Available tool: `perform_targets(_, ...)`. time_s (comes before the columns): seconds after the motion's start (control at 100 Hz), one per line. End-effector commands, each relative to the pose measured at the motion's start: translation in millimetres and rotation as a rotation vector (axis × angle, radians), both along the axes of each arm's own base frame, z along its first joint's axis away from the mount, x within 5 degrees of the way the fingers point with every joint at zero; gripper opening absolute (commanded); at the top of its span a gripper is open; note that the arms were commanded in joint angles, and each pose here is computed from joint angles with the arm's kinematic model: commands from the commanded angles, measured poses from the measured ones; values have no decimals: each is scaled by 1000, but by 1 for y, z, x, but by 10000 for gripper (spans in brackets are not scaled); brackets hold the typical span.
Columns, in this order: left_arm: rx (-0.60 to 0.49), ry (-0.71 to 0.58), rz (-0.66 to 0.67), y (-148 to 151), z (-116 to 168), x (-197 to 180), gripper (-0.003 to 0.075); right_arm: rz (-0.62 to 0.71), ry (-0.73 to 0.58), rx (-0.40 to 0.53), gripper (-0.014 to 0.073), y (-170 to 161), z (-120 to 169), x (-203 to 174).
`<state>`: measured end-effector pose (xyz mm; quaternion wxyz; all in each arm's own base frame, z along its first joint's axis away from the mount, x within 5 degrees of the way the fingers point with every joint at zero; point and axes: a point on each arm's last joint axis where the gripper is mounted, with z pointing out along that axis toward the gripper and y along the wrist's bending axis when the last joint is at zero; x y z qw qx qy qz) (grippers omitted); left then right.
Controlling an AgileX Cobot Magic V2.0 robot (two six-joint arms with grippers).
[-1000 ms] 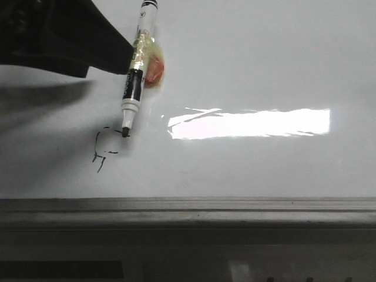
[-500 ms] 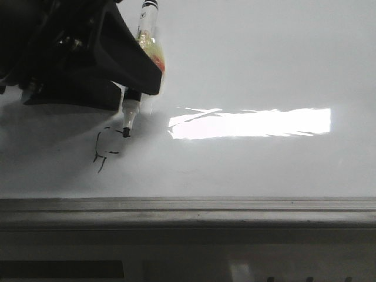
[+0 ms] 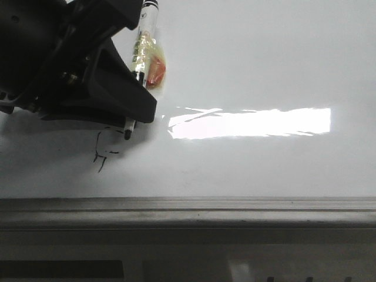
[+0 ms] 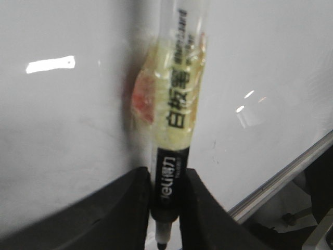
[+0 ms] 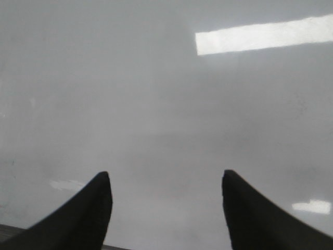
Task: Write number 6 on whiteboard
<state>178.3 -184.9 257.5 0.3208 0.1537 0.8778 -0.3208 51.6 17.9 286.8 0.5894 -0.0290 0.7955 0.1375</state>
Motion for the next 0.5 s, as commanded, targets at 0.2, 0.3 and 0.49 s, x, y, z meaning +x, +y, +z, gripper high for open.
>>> perform_targets(0.2, 9, -270, -190, 17, 45, -25, -20, 192, -173, -68, 417, 12, 38, 2)
perform_targets(0.3, -5, -353, -243, 25, 59, -39, -20, 322, -172, -87, 417, 24, 46, 8)
perform_targets(0.49, -82, -487, -373, 32, 66, -61, -20, 532, -144, -67, 417, 49, 58, 24)
